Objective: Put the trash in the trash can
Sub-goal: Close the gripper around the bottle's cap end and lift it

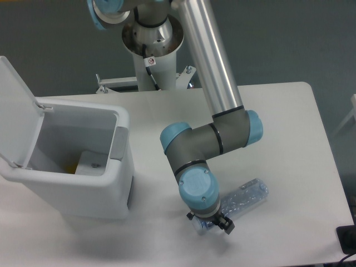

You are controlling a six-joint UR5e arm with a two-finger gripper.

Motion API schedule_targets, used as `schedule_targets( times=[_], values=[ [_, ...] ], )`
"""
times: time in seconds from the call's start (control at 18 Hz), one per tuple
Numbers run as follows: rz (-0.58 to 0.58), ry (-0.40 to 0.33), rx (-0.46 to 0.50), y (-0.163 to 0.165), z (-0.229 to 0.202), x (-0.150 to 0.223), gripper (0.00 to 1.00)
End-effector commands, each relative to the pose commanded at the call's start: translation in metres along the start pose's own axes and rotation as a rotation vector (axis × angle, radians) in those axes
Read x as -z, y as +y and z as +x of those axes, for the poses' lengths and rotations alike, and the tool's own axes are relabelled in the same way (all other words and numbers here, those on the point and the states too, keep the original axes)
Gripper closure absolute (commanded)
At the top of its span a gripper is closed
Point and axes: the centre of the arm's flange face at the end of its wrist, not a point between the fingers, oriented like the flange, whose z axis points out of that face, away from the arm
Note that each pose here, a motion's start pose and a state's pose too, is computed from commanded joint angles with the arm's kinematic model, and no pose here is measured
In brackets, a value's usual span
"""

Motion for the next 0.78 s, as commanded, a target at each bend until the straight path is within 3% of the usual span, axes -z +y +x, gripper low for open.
schedule_targets(
  times=[0.11,0.39,0.78],
  values=[
    [-0.002,0.004,0.037,-0.002,0.000,-0.005,0.00],
    [-0.003,0.002,0.055,-0.002,0.000,-0.003,0.52],
    [0.017,-0.027,0.062,0.003,-0.001,0.024,0.54]
  ],
)
